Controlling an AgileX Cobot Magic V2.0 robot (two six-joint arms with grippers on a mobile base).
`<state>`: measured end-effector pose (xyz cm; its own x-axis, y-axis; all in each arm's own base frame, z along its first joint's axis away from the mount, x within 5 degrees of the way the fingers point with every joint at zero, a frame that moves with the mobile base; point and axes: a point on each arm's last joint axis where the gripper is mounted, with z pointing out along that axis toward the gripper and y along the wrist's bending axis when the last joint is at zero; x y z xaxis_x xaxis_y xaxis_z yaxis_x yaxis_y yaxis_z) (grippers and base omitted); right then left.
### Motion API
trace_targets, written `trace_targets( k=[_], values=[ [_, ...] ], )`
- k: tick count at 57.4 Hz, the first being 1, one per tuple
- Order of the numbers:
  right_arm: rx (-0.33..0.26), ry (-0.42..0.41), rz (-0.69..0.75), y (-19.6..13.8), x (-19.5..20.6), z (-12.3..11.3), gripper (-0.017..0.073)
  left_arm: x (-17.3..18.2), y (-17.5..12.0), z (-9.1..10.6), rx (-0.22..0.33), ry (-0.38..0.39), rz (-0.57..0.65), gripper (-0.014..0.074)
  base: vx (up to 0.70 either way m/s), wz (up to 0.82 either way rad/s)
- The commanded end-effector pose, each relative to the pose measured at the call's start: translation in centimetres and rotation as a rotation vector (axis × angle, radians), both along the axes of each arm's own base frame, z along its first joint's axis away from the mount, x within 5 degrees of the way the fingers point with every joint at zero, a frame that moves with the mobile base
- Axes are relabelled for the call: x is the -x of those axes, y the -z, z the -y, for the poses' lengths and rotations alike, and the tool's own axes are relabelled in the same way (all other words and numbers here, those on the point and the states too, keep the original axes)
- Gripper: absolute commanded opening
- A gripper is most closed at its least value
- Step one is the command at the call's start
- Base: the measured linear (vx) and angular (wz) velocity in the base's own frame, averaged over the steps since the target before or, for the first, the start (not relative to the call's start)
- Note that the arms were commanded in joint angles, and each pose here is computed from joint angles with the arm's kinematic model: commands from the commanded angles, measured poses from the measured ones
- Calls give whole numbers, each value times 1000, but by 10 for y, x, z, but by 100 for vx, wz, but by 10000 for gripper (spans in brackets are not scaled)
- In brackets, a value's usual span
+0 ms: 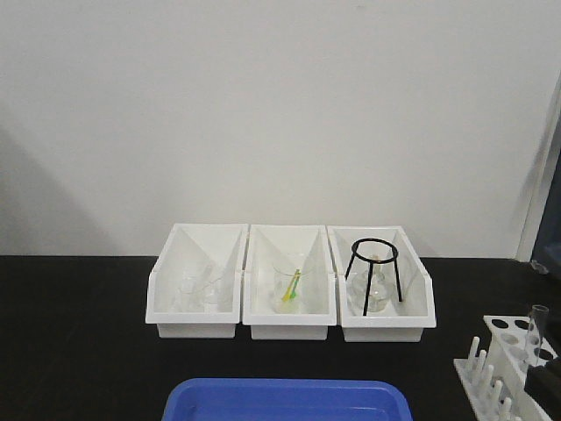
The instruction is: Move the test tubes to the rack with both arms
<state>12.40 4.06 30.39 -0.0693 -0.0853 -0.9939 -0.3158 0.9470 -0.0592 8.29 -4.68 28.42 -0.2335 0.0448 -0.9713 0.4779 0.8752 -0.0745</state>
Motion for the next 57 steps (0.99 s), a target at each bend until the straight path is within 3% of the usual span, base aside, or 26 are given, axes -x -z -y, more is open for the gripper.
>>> trace_targets(
  k=[1, 20, 50, 55, 57],
  values=[
    [-28, -33, 113, -17, 1, -3, -8, 6, -12, -5, 91, -21, 137, -21, 0, 0],
    [-26, -32, 108, -17, 0, -3, -8, 14, -1, -7, 58, -6, 72, -21, 0, 0],
    [-27, -32, 108, -17, 0, -3, -8, 14, 2, -7, 42, -4, 69, -21, 0, 0],
    [-27, -32, 108, -17, 0, -3, -8, 13, 7, -8, -10, -7, 89, -21, 0, 0],
    [-27, -32, 108, -17, 0, -3, -8, 11, 13, -9, -60, -10, 106, -21, 0, 0]
  ],
)
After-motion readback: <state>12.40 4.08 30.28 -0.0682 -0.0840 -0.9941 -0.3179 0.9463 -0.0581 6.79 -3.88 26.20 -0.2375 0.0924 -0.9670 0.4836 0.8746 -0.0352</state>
